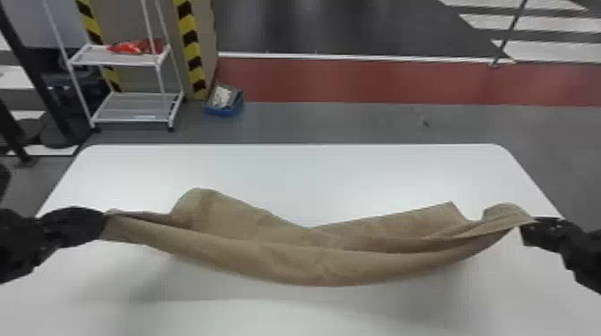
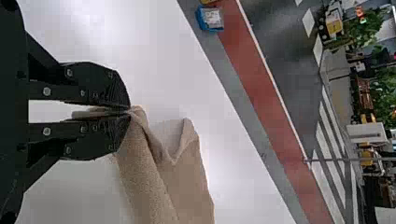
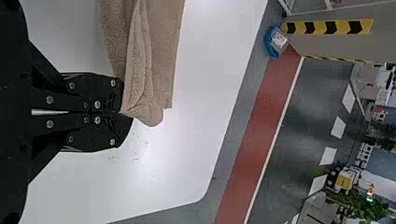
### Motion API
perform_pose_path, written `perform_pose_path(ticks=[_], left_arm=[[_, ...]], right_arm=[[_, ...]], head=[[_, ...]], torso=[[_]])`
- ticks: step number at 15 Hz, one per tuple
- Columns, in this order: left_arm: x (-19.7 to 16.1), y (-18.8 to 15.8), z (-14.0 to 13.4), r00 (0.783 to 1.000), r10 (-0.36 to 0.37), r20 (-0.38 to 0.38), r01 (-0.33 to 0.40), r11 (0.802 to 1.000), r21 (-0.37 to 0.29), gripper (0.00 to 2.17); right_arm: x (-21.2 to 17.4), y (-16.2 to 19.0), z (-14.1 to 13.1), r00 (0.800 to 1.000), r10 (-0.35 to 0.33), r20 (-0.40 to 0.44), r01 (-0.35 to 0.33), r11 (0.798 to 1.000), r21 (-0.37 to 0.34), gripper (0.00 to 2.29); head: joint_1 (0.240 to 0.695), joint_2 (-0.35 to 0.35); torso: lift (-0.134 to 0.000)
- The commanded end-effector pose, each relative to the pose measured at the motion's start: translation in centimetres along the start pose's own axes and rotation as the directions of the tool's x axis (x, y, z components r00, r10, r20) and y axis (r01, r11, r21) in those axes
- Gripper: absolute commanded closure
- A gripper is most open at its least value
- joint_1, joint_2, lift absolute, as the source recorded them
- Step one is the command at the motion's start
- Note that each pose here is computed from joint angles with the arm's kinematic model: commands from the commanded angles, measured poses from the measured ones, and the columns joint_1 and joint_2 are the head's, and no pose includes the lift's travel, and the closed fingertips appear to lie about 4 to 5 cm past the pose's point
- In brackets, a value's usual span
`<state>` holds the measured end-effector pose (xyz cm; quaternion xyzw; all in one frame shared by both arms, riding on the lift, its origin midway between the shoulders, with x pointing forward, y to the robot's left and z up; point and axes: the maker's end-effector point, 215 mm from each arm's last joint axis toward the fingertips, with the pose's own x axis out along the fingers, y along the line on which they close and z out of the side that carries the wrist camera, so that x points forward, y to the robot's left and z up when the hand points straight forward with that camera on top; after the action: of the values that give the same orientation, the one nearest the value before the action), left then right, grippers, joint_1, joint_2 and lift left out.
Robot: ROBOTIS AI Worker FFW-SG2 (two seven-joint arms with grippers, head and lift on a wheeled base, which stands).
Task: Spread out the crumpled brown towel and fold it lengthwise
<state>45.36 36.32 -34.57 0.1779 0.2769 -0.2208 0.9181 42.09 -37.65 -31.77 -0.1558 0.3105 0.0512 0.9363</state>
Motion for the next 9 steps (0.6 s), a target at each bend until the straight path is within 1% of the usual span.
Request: perform_pose_path(ticks=[1,2,3,4,5,6,7,8,9], left_arm=[[-0.8,0.4,-0.5,1.000,0.016,0.007,-0.016,1.000,-0.017,0.00],[-1.4,0.8,0.0,0.999,0.031,0.016,-0.031,0.999,-0.016,0.00],[-1.9,1.0,1.2,0.998,0.045,0.034,-0.044,0.999,-0.015,0.02],[-2.0,1.0,2.1,0.997,0.050,0.050,-0.048,0.998,-0.027,0.02],[-2.0,1.1,3.4,0.996,0.063,0.069,-0.062,0.998,-0.016,0.03],[-1.8,1.3,3.9,0.995,0.069,0.068,-0.068,0.998,-0.005,0.03],[-1.7,1.4,4.0,0.996,0.075,0.057,-0.075,0.997,0.001,0.03],[-1.6,1.6,3.5,0.996,0.074,0.047,-0.074,0.997,-0.003,0.03],[-1.4,1.8,2.3,0.997,0.066,0.026,-0.065,0.998,-0.018,0.03]], right_arm=[[-0.1,1.3,-1.1,1.000,0.022,-0.004,-0.022,0.999,-0.027,1.64],[-0.1,1.7,-1.3,1.000,0.029,-0.005,-0.029,0.999,-0.028,1.64],[-0.1,2.1,-1.7,0.999,0.036,-0.008,-0.036,0.999,-0.033,1.64],[-0.1,2.3,-1.9,0.999,0.040,-0.012,-0.040,0.999,-0.032,1.64],[0.0,2.6,-2.0,0.999,0.044,-0.014,-0.044,0.999,-0.032,1.64],[0.0,2.6,-2.2,0.999,0.045,-0.019,-0.046,0.998,-0.032,1.64],[-0.1,2.6,-2.4,0.999,0.046,-0.021,-0.047,0.998,-0.035,1.64],[-0.2,2.9,-2.3,0.998,0.058,-0.010,-0.058,0.996,-0.065,1.64],[-0.3,3.2,-2.1,0.997,0.076,0.000,-0.076,0.992,-0.100,1.64]], head=[[0.695,-0.023],[0.695,-0.007],[0.695,0.001],[0.695,0.008],[0.695,0.011],[0.695,0.012],[0.695,0.010],[0.695,0.005],[0.695,0.005]], torso=[[-0.125],[-0.125],[-0.125],[-0.125],[-0.125],[-0.125],[-0.125],[-0.125],[-0.125]])
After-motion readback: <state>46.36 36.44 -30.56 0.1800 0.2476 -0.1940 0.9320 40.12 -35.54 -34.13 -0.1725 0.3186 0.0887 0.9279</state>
